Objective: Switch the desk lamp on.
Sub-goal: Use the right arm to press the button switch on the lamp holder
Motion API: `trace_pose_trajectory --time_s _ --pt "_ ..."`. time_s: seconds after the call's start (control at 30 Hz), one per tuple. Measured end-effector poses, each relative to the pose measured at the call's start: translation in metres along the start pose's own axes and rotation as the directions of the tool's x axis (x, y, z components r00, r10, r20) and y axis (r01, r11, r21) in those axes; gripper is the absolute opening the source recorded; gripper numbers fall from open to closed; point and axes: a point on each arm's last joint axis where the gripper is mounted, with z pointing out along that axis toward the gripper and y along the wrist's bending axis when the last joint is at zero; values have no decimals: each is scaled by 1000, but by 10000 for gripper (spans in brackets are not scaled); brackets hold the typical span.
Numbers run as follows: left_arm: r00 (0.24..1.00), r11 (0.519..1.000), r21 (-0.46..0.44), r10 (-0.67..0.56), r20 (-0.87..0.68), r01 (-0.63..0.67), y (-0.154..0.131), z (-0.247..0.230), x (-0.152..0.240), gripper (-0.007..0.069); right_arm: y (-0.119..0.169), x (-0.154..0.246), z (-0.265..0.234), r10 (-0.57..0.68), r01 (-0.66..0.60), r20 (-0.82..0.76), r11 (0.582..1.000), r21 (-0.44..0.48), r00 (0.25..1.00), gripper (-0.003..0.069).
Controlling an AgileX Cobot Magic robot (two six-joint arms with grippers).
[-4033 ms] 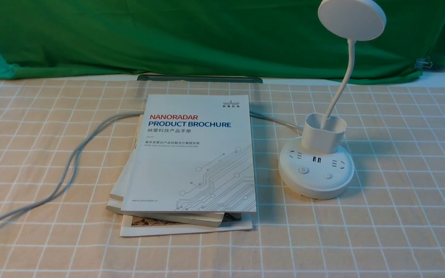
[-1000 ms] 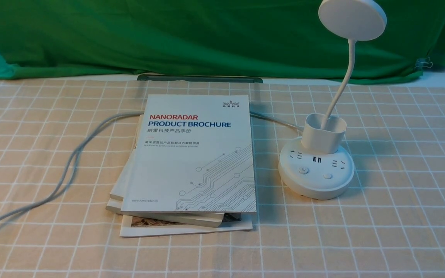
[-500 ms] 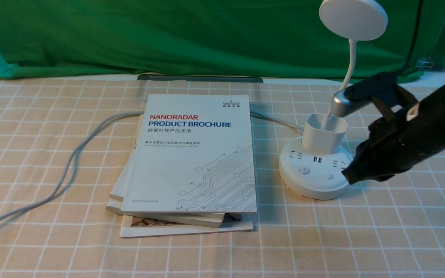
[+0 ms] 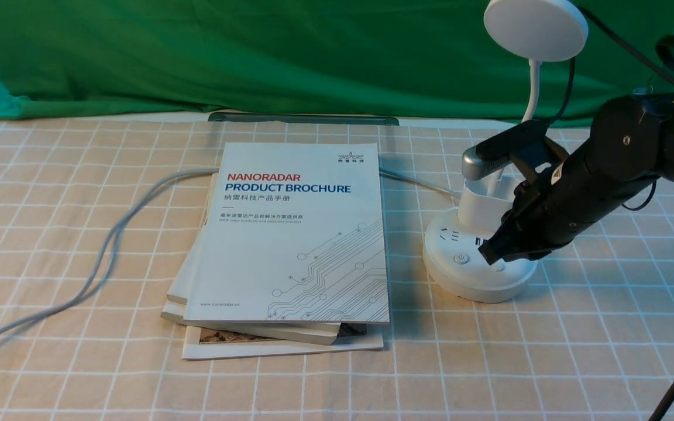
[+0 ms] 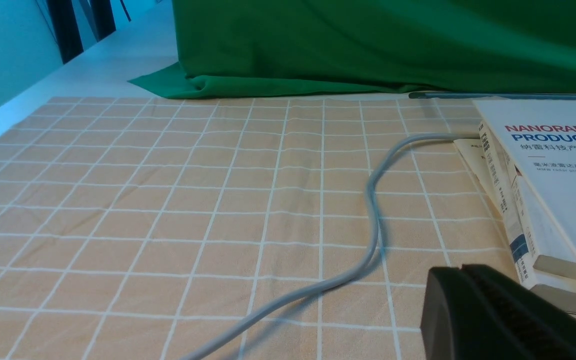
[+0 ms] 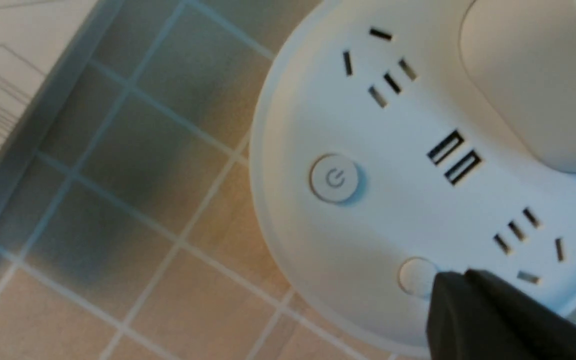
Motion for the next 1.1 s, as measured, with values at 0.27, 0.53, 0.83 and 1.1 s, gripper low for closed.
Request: trace_pose_trajectory --time_s 0.27,0.53,0.83,1.1 --pt "1000 1000 -1 3 1 -3 0 0 0 21 -1 3 13 4 -4 -27 1000 -3 1000 30" --pt "1000 1000 -2 7 1 -7 0 0 0 21 -1 5 21 7 -7 -50 1000 -9 999 30" --pt "1000 1000 -2 8 1 -8 0 0 0 21 -1 4 27 7 -8 -75 1000 -17 997 30" --pt "1000 1000 -2 8 2 -8 0 0 0 21 1 4 32 -1 -2 -101 1000 -27 995 30"
